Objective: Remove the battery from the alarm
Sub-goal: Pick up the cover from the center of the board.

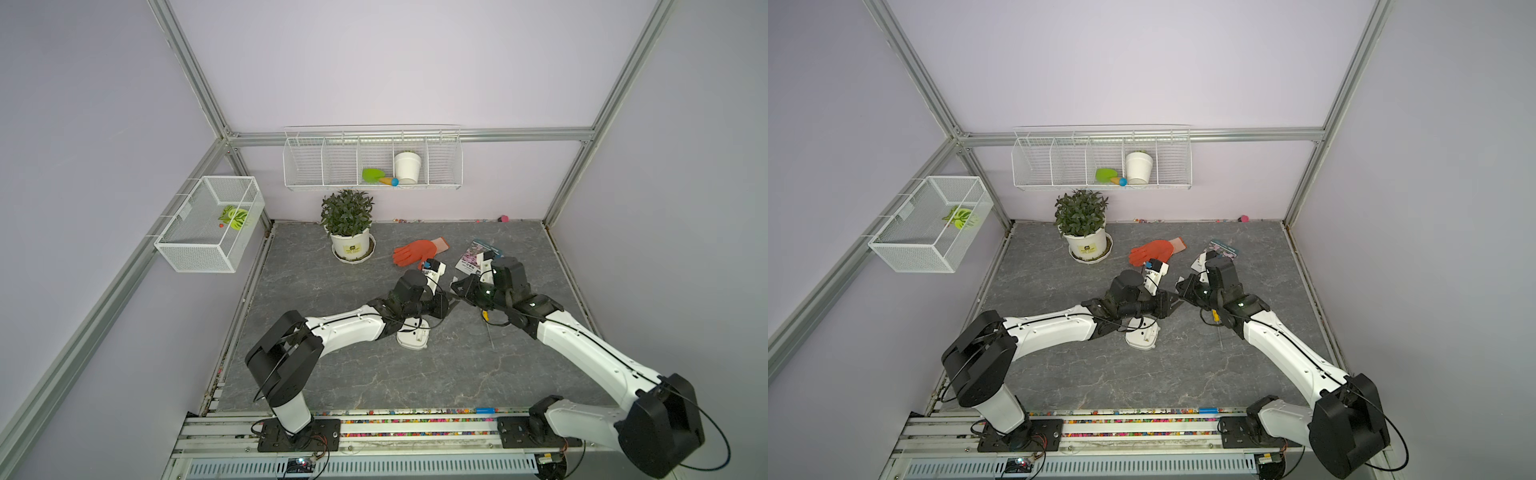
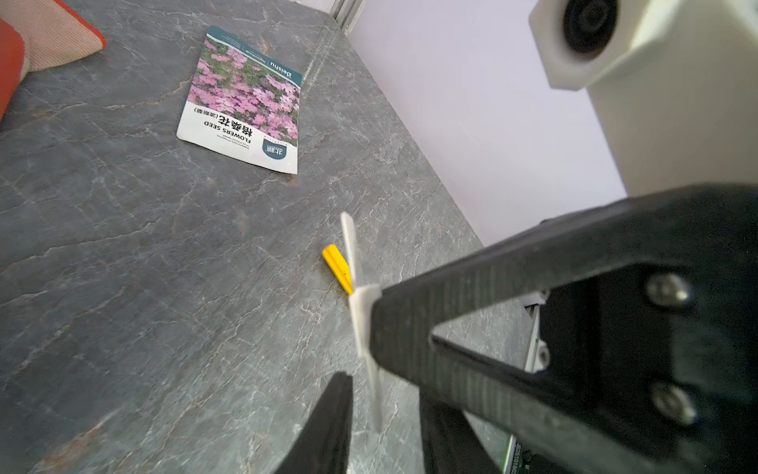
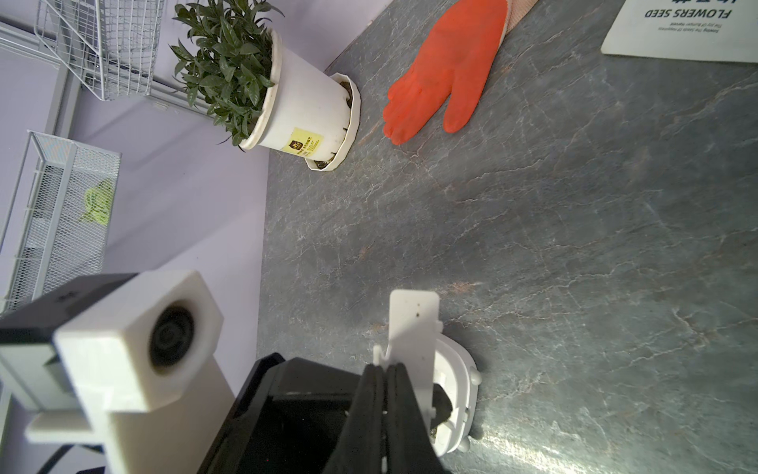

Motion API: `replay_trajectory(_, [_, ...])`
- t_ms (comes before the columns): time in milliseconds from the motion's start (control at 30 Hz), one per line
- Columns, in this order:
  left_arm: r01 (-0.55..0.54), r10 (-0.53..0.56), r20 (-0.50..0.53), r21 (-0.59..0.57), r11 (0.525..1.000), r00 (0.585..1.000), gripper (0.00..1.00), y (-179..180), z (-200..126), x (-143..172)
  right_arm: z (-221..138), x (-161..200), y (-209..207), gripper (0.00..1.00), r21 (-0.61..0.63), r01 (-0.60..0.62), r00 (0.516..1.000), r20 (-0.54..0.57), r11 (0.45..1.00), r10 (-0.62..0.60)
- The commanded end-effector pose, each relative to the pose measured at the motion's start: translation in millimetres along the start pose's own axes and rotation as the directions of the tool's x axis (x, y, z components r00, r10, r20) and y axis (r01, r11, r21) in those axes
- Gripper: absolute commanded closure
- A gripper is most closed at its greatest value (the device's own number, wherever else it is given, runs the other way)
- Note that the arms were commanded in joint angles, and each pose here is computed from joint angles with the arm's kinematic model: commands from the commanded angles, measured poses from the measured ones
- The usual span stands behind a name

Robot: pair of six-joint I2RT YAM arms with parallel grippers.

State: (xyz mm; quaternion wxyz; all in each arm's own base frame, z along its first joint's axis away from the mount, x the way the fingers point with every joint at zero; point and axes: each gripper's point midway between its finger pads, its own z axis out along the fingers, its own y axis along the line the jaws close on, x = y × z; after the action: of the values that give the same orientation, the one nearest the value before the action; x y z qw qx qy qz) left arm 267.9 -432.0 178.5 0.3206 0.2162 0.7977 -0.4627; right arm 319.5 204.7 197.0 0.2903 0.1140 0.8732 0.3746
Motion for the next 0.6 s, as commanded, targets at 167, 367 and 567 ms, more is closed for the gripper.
replay_trajectory(167, [-0.024, 0.024, -0.004, -0.006, 1.0, 1.0, 0.88, -1.8, 5.1, -2.8, 3.1, 2.6, -4.4, 0.9, 0.002, -0.008, 1.0, 0.0, 1.0, 0.008])
replay_trajectory(367, [-0.034, 0.034, -0.001, -0.037, 0.999, 0.999, 1.0, 2.8, 2.1, -3.0, 1.7, 2.3, -1.6, 0.87, -0.008, -0.004, 1.0, -0.001, 1.0, 0.004])
replay_trajectory(567, [-0.101, 0.1, -0.015, -0.162, 0.982, 0.995, 1.0, 23.9, -8.5, 0.5, -19.0, -3.3, 1.9, 0.65, 0.012, 0.031, 1.0, -0.005, 0.999, -0.031])
